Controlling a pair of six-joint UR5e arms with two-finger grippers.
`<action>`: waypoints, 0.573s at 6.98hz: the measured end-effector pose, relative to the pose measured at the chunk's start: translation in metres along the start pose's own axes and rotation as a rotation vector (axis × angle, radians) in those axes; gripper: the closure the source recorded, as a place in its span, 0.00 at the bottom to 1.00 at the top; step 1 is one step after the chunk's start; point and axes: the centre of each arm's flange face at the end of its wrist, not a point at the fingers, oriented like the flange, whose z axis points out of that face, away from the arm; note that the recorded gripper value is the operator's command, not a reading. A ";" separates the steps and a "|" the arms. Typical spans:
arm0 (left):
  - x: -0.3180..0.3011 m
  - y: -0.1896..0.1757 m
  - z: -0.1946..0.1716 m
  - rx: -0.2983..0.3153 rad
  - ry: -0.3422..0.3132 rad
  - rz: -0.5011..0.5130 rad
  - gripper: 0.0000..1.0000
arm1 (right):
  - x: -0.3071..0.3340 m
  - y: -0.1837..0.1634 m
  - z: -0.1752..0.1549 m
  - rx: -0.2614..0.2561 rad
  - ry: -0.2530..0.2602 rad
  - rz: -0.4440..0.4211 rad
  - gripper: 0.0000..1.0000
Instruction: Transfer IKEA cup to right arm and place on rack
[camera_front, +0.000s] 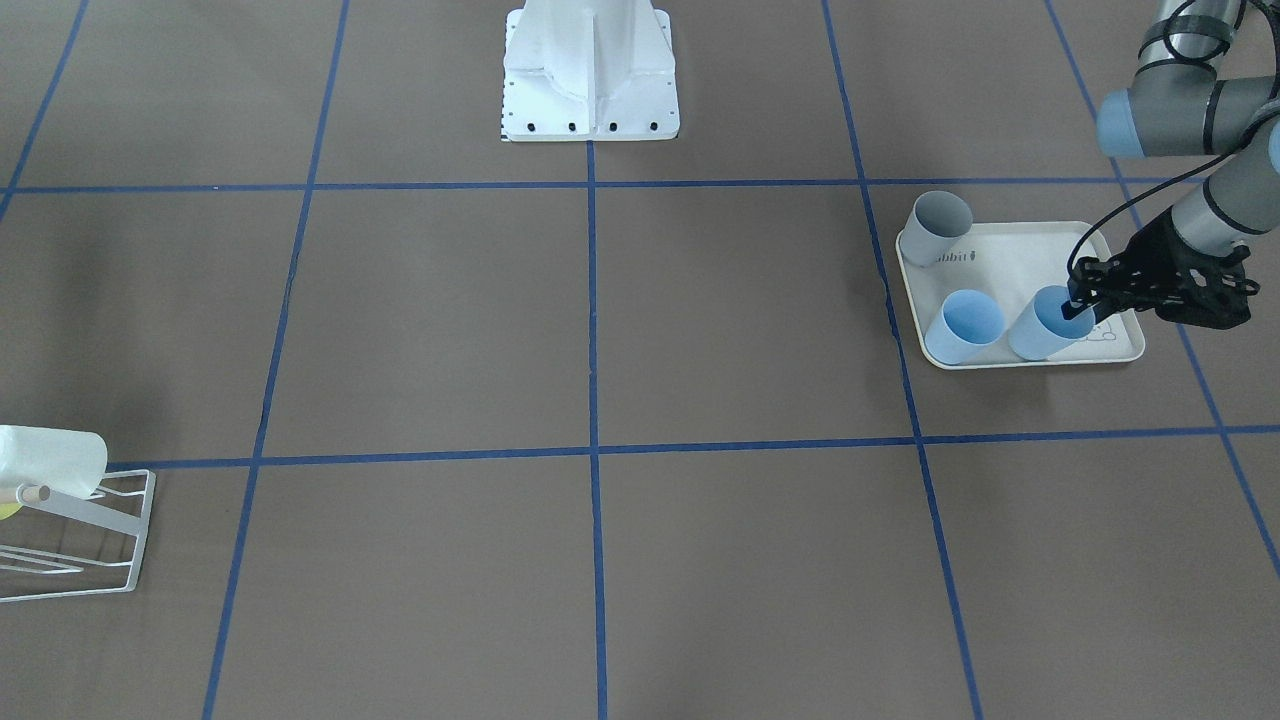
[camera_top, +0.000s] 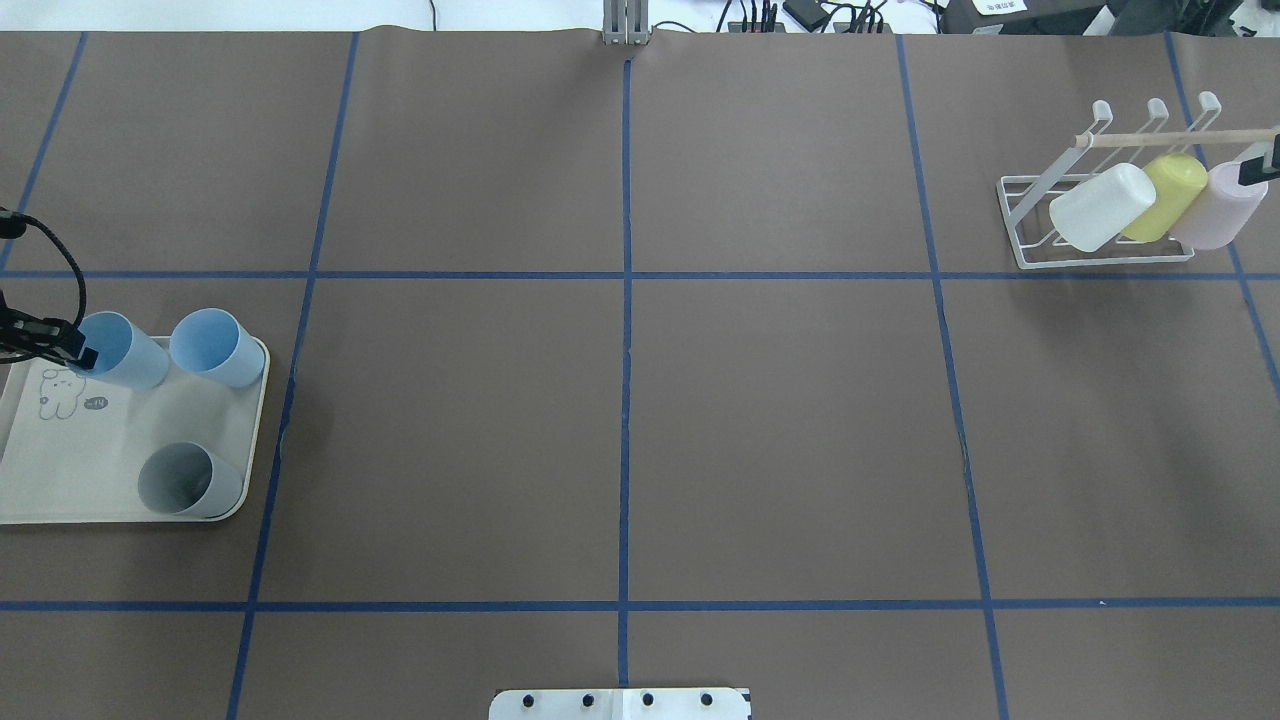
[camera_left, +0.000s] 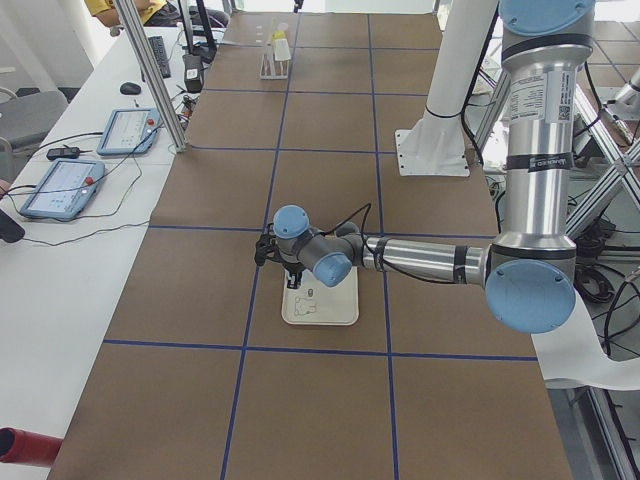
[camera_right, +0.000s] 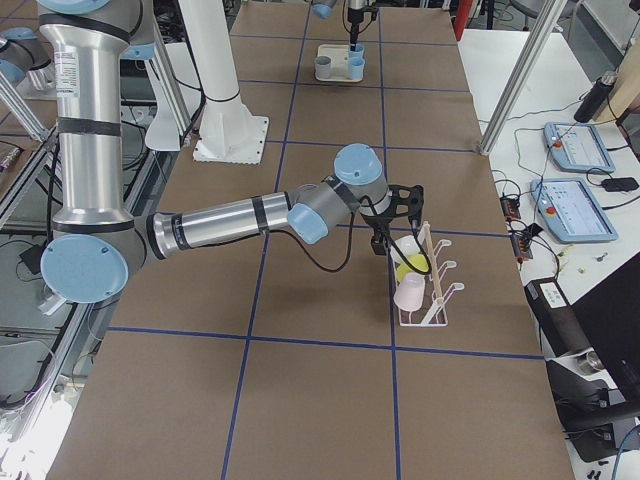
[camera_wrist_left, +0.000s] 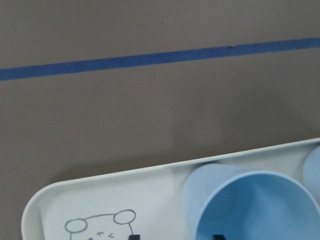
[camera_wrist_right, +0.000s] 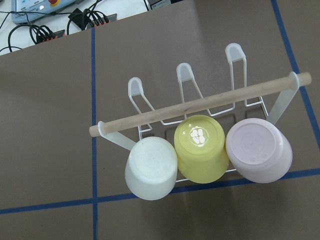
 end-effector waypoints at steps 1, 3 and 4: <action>0.000 0.001 -0.004 0.002 0.002 -0.001 1.00 | 0.001 0.001 0.000 -0.001 0.000 0.001 0.00; -0.005 0.001 -0.027 0.040 0.005 -0.008 1.00 | 0.002 0.001 0.000 -0.002 0.000 0.004 0.00; -0.007 0.000 -0.055 0.085 0.005 -0.023 1.00 | 0.002 0.001 0.000 -0.002 0.000 0.004 0.00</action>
